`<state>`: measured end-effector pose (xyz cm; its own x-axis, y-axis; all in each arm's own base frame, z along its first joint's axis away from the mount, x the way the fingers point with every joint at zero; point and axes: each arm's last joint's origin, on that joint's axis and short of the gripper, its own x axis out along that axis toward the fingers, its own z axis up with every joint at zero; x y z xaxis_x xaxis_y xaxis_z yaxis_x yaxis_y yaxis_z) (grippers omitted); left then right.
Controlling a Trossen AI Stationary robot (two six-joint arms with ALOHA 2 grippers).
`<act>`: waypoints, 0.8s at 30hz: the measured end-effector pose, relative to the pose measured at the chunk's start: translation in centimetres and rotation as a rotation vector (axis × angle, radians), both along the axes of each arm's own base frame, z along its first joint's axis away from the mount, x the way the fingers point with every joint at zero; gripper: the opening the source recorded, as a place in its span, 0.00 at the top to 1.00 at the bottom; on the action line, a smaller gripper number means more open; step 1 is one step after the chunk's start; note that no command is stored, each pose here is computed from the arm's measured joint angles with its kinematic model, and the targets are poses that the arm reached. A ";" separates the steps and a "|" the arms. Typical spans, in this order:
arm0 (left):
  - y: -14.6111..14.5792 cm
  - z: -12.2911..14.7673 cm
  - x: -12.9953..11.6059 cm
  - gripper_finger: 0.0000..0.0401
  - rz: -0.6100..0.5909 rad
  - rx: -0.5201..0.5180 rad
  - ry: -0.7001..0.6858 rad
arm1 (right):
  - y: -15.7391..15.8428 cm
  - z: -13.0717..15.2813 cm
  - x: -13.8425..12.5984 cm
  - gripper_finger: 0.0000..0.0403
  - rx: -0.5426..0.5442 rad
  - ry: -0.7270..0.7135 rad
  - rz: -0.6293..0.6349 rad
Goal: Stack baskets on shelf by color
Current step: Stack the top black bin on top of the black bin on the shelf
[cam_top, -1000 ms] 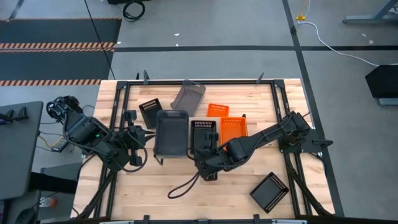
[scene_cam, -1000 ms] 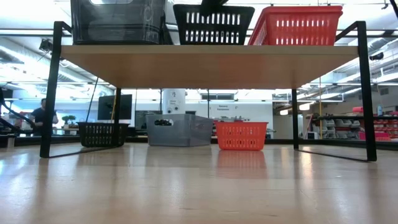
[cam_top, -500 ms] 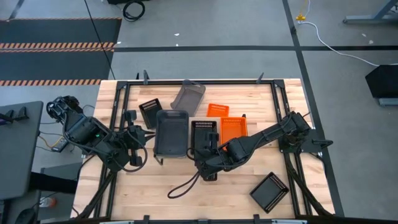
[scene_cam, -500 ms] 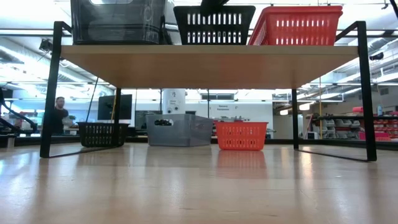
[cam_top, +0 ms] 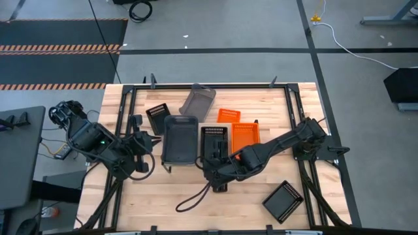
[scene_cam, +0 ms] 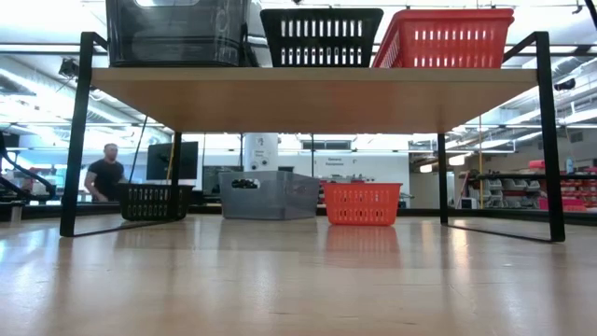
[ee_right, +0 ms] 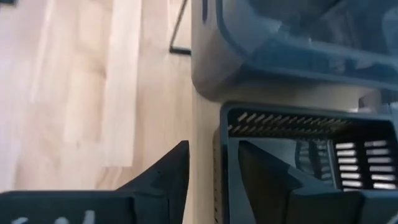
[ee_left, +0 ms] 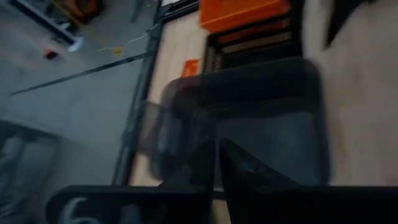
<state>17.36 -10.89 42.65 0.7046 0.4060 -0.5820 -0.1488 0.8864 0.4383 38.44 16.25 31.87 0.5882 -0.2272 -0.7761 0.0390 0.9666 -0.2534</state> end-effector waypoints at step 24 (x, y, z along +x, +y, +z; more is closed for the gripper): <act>7.0 2.2 -3.0 0.96 0.181 0.036 -0.026 | 6.7 4.8 -6.6 0.61 0.375 0.095 -0.135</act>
